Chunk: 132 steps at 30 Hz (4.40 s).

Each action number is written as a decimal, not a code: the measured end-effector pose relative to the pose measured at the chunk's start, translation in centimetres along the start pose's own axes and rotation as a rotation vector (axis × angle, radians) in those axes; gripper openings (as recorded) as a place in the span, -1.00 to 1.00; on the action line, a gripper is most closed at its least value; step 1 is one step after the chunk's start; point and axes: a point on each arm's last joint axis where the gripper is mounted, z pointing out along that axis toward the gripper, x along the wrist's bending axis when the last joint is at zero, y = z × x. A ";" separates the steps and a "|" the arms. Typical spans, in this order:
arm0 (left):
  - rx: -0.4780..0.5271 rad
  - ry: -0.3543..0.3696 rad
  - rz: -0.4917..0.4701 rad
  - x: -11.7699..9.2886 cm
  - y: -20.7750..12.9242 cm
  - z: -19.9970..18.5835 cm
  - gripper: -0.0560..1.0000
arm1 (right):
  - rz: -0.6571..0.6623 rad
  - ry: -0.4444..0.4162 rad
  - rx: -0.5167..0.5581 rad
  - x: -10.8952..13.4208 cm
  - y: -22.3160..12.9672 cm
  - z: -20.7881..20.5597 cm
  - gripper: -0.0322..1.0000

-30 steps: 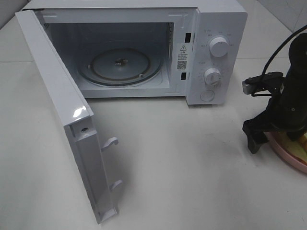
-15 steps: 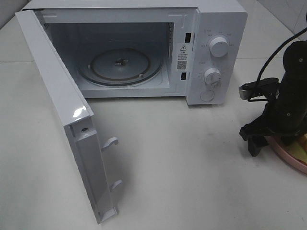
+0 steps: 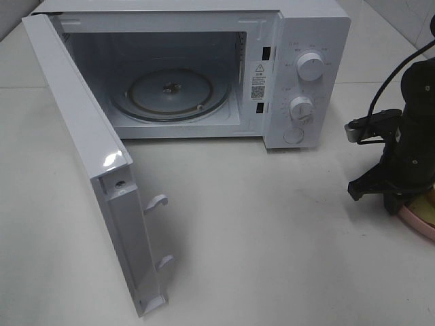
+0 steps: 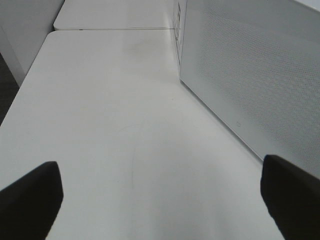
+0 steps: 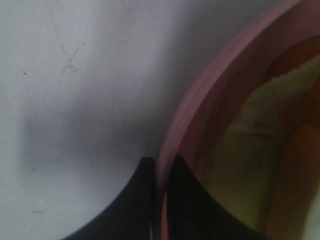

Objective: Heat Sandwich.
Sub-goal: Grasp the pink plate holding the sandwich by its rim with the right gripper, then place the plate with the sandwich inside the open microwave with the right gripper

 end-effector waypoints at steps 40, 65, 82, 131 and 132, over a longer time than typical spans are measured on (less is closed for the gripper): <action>0.000 0.000 0.000 0.0 0.0 0.0 0.98 | -0.035 -0.152 0.039 1.8 -1.9 -4.5 -0.85; 0.000 0.000 0.000 0.0 0.0 0.0 0.98 | -0.269 -0.174 -0.007 7.6 -9.2 -9.2 -0.85; 0.000 0.000 0.000 0.0 0.0 0.0 0.98 | -0.463 -0.180 -0.108 11.0 -12.4 -12.6 -0.85; 0.000 0.000 0.000 0.0 0.0 0.0 0.98 | -1.342 -0.178 -0.302 16.5 -15.3 -14.2 -0.85; 0.000 0.000 0.000 0.0 0.0 0.0 0.98 | -1.367 -0.175 -0.312 16.3 -14.8 -14.1 -0.85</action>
